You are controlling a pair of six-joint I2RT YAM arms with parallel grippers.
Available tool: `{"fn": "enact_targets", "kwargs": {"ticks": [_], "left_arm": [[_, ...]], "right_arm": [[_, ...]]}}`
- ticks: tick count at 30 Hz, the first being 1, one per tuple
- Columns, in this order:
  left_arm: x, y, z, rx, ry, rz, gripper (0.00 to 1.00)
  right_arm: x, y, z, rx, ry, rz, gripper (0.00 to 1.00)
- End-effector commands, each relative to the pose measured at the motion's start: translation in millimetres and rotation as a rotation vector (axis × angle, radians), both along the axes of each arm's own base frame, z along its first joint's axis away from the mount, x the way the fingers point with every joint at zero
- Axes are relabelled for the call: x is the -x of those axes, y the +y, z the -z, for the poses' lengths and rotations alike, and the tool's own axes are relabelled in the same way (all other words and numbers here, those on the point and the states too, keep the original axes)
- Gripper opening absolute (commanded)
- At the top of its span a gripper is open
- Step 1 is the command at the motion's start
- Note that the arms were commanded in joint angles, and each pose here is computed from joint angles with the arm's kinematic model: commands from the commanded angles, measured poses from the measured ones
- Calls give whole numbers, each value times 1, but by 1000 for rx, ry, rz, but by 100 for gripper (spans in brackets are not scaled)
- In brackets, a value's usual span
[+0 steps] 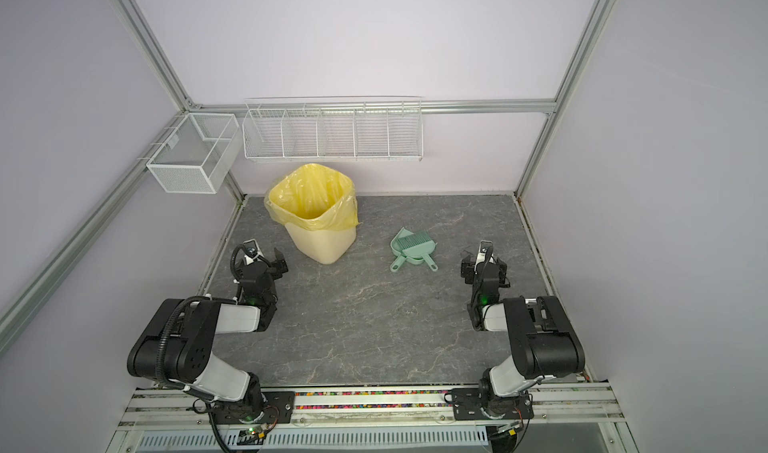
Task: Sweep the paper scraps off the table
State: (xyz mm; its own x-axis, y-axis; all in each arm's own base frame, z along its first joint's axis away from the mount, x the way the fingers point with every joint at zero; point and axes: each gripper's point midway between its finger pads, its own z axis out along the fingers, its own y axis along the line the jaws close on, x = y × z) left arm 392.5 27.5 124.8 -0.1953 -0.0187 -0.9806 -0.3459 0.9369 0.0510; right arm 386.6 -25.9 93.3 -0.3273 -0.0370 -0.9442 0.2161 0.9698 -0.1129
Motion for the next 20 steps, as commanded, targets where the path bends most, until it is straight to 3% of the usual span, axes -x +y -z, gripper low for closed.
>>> {"fn": "enact_targets", "kwargs": {"ticks": [1,20], "left_arm": [[-1,0,2,3,2,8,99],[-1,0,3,3,5,6,99]], "right_arm": [[-1,1,-4,-3,-12,-4,89],[-2,1,-5,-1,-12,-5,89]]}}
